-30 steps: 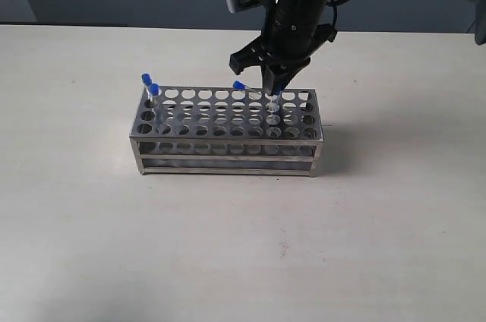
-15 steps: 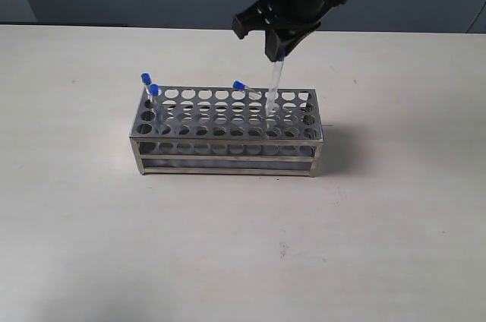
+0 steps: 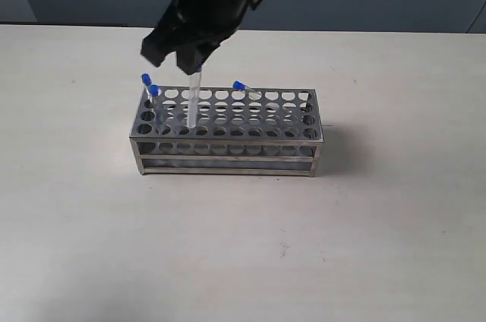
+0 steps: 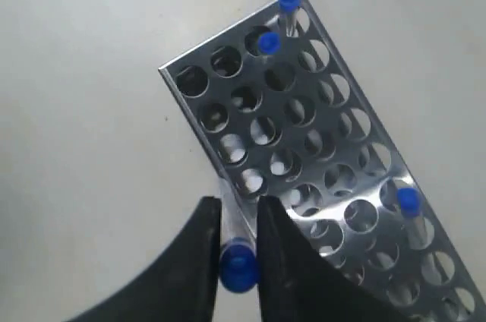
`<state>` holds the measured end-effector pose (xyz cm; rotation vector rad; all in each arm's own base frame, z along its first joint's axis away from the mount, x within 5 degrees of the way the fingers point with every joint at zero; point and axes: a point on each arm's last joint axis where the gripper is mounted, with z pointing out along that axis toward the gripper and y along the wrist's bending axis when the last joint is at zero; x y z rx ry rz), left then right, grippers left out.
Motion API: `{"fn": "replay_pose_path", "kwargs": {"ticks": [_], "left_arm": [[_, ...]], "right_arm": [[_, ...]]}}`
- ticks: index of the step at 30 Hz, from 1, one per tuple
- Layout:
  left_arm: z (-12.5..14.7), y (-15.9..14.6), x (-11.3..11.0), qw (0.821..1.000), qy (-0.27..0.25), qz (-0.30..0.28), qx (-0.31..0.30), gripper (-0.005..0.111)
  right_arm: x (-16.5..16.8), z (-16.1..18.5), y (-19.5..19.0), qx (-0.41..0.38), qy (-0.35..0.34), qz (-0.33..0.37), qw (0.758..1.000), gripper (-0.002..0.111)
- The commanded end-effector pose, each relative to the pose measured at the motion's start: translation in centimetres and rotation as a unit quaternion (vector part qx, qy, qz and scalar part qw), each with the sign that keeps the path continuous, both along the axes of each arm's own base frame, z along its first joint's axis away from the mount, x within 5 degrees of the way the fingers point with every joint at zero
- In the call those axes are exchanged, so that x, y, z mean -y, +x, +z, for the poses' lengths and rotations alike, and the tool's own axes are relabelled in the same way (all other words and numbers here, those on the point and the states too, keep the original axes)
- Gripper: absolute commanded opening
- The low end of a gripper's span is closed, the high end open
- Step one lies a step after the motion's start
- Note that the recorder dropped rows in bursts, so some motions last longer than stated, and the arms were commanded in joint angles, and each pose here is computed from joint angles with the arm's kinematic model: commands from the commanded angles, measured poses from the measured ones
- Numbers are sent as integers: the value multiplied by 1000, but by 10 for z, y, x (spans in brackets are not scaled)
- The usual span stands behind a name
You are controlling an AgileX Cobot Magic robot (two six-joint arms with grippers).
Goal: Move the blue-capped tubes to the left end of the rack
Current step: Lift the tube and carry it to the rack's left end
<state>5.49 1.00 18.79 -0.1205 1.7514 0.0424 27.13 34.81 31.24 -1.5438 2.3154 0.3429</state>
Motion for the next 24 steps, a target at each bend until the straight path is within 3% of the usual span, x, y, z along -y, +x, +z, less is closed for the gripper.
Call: {"fn": "replay_pose_path", "kwargs": {"ticks": [1,6,13,24], "left_arm": [[2,0,1,1000,-1,-5,6,1],[2,0,1,1000,-1,-5,6,1],[2,0,1,1000,-1,-5,6,1],[2,0,1,1000,-1,-5,6,1]], "right_arm": [[-29,-5,2,46,-3,30,998,-1],[-48,-3,12,77,27,37,996,-1],[-57,-28,19,69,12,45,997,-1],[-61,-30,16,49,31,47,997,-1]]}}
